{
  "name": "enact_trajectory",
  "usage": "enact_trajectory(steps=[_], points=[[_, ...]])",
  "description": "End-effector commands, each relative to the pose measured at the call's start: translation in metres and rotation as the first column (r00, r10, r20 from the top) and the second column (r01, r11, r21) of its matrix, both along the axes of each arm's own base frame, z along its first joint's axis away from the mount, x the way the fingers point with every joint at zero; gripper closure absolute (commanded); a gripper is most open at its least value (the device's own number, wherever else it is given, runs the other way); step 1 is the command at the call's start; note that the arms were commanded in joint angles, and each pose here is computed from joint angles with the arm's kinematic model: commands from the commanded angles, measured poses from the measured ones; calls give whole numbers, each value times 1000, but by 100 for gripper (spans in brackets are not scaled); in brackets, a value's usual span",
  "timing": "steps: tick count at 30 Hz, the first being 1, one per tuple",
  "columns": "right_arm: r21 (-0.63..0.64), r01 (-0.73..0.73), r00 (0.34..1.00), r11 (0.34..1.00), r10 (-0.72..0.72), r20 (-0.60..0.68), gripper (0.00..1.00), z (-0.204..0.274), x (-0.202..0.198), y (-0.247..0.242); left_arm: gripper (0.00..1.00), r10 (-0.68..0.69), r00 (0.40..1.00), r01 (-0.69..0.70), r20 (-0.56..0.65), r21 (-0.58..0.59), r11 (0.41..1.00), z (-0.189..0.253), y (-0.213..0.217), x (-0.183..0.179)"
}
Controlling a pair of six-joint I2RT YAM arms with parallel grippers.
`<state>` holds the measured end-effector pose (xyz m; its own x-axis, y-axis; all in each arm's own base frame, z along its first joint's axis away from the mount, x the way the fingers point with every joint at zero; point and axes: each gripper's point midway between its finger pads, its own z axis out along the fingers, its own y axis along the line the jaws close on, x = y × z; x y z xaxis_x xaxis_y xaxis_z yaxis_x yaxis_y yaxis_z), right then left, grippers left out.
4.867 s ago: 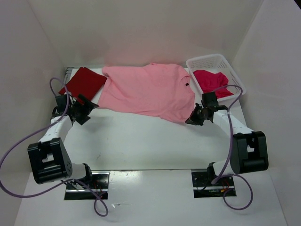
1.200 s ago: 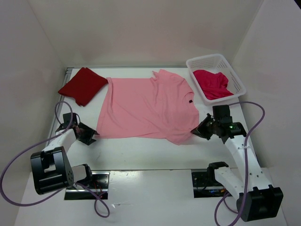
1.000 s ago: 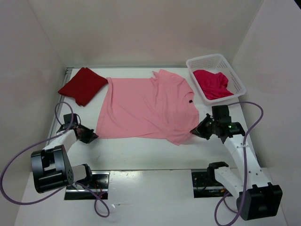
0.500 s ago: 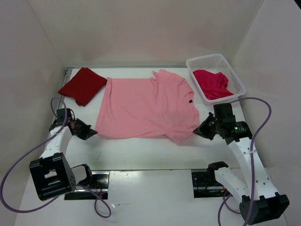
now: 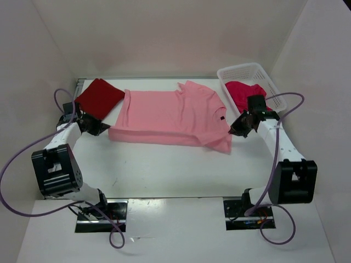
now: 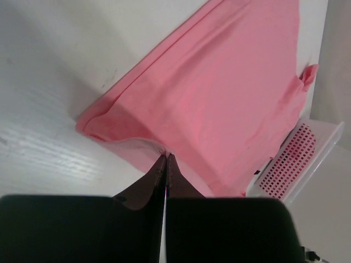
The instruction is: Fold and stack the t-shirts
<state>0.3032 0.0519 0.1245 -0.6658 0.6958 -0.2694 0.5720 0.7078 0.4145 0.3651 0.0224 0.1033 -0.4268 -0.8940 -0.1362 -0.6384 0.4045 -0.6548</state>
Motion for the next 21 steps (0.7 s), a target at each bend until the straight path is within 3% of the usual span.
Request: enact_trajectory(steps=[1,11,21], points=[[-41,-14,974,999,23,224,100,41,65,-6,100,18,998,-19,67,13,1000,5,4,34],[-148,-16,975,989,48,218,100,17,146,-25,100,-10,1000,9,19,41,999,-28,1,82],[-197,-90,970,976,130,204,100,-2,192,-3,100,3,999,0,-46,53,999,-64,3,83]])
